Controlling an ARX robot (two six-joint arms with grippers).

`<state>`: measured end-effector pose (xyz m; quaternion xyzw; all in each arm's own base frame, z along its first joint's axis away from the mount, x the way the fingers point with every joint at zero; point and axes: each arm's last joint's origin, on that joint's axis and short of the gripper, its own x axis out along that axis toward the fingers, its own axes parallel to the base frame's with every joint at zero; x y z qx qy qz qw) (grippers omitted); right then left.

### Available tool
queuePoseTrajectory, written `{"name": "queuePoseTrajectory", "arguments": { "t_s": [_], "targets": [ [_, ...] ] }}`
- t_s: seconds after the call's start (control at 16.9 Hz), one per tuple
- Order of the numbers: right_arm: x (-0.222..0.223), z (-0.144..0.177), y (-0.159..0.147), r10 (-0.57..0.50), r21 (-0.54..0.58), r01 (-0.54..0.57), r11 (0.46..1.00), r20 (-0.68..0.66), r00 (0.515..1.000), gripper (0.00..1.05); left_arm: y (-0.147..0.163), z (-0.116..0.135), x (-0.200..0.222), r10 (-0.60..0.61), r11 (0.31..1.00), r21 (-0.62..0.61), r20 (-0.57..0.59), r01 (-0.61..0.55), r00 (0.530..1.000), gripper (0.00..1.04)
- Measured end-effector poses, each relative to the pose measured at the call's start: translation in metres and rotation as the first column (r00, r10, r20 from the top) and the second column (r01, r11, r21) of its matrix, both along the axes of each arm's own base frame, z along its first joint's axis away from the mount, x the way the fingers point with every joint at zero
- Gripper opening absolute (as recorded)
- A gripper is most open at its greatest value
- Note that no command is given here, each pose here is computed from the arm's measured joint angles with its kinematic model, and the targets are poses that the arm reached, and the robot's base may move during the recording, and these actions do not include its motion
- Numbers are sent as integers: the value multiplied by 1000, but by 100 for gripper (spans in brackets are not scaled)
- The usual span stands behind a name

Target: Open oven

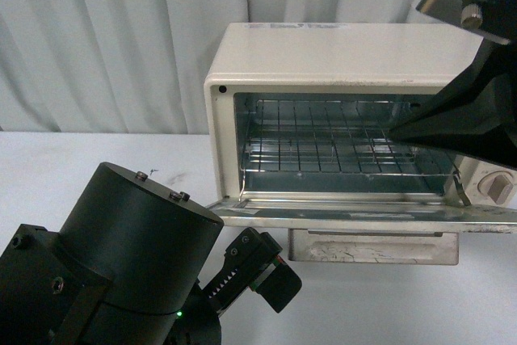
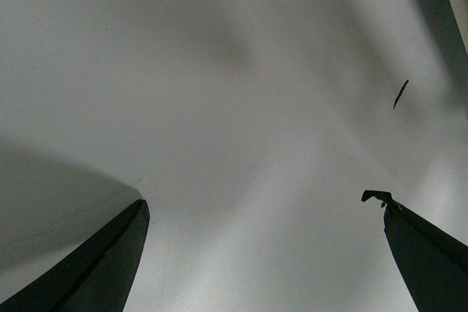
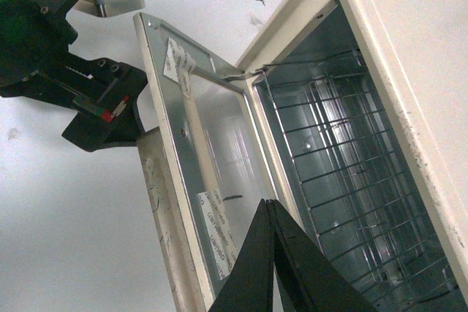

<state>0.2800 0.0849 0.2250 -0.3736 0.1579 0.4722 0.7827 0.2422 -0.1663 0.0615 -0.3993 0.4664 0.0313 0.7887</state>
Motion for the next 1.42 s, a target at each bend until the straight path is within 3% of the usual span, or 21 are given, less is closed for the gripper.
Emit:
{"name": "queuePoseTrajectory", "arguments": {
  "t_s": [0.18,0.71,0.77,1.07,1.13,1.19,1.25,1.31,1.42],
  "targets": [
    [3,17,-10,-37,15,36,999,93,995,2,0,0,0,1,1000,-1,0,-1,1000,98],
    [4,24,-15,-53,3,53,999,127,990,97,0,0,0,1,1000,-1,0,-1,1000,98],
    [4,24,-15,-53,3,53,999,127,990,100,0,0,0,1,1000,-1,0,-1,1000,98],
    [4,24,-15,-54,3,54,999,129,990,98,0,0,0,1,1000,-1,0,-1,1000,98],
    [7,24,-12,-117,24,114,993,202,972,95,0,0,0,1,1000,-1,0,-1,1000,98],
    [5,21,-10,-290,83,278,957,310,905,88,0,0,0,0,1000,-1,0,0,1000,98],
    [-5,12,-15,-492,216,443,870,324,808,79,-1,0,-1,-4,1000,-2,0,4,1000,98],
    [-13,5,-19,-601,299,526,796,295,743,74,-1,0,0,-4,1000,-3,0,4,1000,98],
    [-30,-6,-38,-811,514,651,559,175,559,59,-1,0,-1,-5,1000,-3,0,5,1000,98]
  ]
}}
